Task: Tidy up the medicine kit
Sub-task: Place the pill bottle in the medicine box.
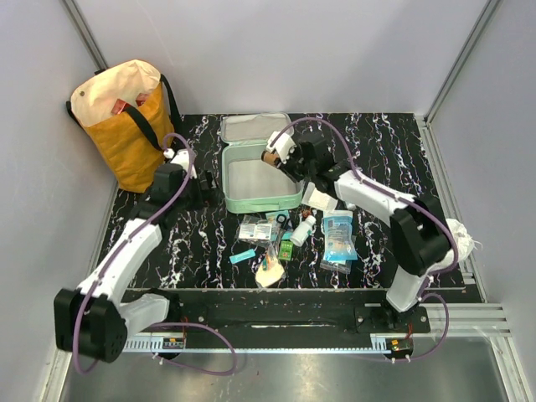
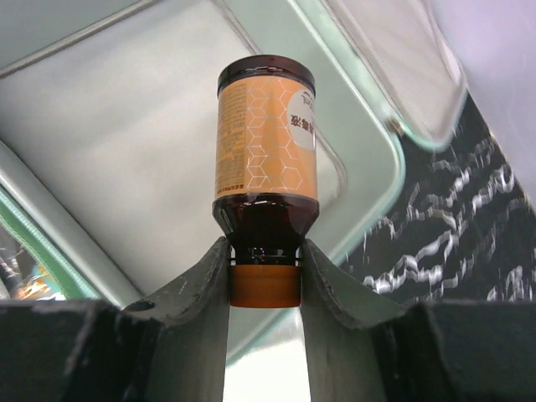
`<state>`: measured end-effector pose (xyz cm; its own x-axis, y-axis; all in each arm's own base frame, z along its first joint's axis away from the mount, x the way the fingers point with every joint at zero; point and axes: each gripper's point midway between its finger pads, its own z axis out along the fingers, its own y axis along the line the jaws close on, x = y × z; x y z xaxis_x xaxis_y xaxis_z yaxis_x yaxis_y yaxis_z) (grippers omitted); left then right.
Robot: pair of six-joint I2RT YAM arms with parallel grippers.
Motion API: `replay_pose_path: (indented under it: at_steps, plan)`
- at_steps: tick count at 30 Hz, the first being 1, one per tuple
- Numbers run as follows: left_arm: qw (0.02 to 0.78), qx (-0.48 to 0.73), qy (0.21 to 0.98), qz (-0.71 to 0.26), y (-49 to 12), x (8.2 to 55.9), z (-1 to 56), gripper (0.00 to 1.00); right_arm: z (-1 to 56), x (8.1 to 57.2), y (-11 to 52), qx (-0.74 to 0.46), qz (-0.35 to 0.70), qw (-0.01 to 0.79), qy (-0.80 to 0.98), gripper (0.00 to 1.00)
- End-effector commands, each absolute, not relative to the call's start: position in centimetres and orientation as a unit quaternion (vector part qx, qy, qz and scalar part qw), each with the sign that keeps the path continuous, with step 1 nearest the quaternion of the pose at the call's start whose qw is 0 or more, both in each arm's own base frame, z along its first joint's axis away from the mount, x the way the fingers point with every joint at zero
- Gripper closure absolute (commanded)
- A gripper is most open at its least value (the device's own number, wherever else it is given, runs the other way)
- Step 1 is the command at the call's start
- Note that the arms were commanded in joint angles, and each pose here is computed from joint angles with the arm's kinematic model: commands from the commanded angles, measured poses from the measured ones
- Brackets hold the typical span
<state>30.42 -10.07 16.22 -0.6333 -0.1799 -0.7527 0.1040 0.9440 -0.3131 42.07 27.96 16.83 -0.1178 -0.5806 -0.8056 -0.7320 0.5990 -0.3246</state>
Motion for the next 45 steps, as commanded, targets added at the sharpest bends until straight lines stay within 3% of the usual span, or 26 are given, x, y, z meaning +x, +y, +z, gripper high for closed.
replay_pose_path:
  at_steps: [1,9,20,45]
  plan:
    - [0.439,-0.022,0.867,-0.235,-13.0,33.7,18.2,0.01,20.7,45.4,32.7,-0.545,0.096,0.596,0.581,1.00]
    - [0.386,-0.038,0.891,-0.236,-14.0,35.9,14.9,0.02,18.6,49.3,36.0,-0.606,0.112,0.619,0.487,1.00]
    - [0.385,-0.046,0.901,-0.194,-12.2,35.6,14.9,0.01,12.3,52.4,39.2,-0.660,0.123,0.591,0.447,1.00]
    - [0.407,-0.039,0.899,-0.157,-8.5,36.0,17.5,0.01,8.2,53.1,43.0,-0.708,0.113,0.566,0.408,1.00]
